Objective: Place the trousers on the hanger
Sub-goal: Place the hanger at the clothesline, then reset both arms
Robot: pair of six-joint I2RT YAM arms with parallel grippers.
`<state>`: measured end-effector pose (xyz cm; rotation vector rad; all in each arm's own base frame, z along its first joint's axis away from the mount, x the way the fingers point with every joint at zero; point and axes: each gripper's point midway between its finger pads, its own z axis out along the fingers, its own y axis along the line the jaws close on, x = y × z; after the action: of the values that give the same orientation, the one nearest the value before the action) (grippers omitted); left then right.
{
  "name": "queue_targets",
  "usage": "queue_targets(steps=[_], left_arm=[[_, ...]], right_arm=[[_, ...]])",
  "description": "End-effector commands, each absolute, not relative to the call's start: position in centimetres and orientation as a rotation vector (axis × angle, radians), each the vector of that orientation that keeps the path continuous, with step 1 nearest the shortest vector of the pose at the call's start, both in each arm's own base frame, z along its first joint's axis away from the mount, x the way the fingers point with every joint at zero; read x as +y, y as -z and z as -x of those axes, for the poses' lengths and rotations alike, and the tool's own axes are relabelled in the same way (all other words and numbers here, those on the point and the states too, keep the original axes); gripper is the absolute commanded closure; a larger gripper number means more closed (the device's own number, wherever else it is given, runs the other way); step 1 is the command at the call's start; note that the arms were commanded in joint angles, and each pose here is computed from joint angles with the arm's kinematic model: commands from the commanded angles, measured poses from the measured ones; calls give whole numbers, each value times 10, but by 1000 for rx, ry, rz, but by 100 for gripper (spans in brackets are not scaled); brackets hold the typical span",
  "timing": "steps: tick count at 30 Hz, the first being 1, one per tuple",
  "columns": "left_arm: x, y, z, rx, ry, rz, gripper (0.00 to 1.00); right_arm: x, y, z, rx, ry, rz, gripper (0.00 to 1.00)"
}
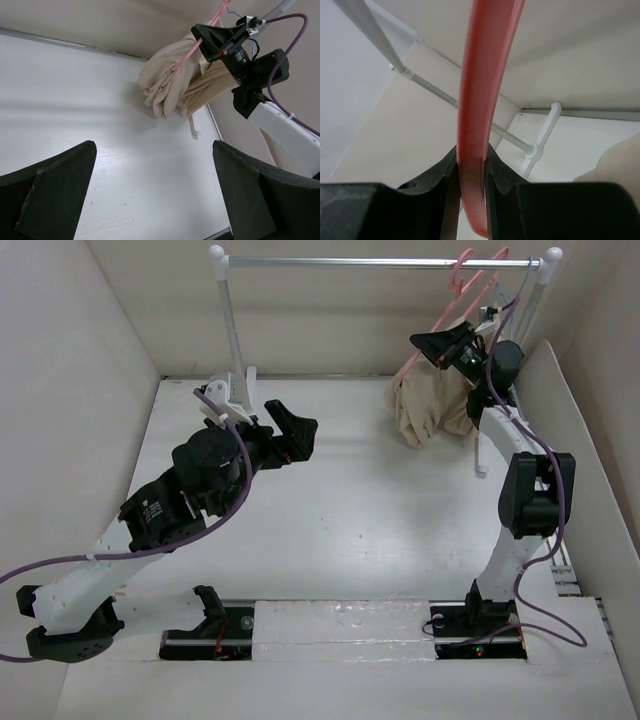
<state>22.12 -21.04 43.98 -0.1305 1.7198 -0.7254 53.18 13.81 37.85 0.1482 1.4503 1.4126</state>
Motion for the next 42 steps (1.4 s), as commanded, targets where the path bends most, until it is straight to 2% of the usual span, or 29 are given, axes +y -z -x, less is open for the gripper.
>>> queue_targets(steps=[1, 11, 12, 13, 14, 15, 18, 21, 25, 27, 31, 35, 42], left_arm=[[-206, -446, -221, 1702, 738, 159, 1], [-208, -445, -224, 1709, 719, 161, 1], [-211, -444, -226, 1713, 715, 158, 1], [-211, -444, -226, 1713, 715, 158, 1], [-213, -443, -227, 1716, 712, 150, 1], [-214, -442, -227, 1719, 711, 148, 1], [-213, -443, -229, 1713, 699, 148, 1], [-212, -445, -229, 1706, 696, 149, 1], [-210, -447, -232, 1696, 675, 153, 1], [-208, -446, -234, 1697, 648, 158, 1], [-212, -426, -244, 1745, 538, 125, 1], [-238, -380, -256, 1865, 438, 45, 1], [-274, -343, -250, 1918, 567, -49, 1]], right_arm=[[128, -434, -521, 1261, -1360, -7, 100], [109, -426, -530, 1264, -1345, -31, 100], [109, -420, -527, 1281, -1327, -29, 80], [109, -420, -526, 1278, -1325, -29, 79], [109, -418, -525, 1282, -1321, -29, 66], [109, -411, -523, 1293, -1311, -31, 43], [103, -419, -513, 1298, -1241, -1, 24], [99, -428, -501, 1321, -1160, 37, 18], [89, -421, -487, 1425, -1002, 9, 15], [82, -428, -471, 1436, -869, 53, 3], [63, -416, -449, 1514, -682, 3, 1], [47, -415, -419, 1536, -522, 0, 0], [39, -394, -330, 1583, -266, 73, 0]])
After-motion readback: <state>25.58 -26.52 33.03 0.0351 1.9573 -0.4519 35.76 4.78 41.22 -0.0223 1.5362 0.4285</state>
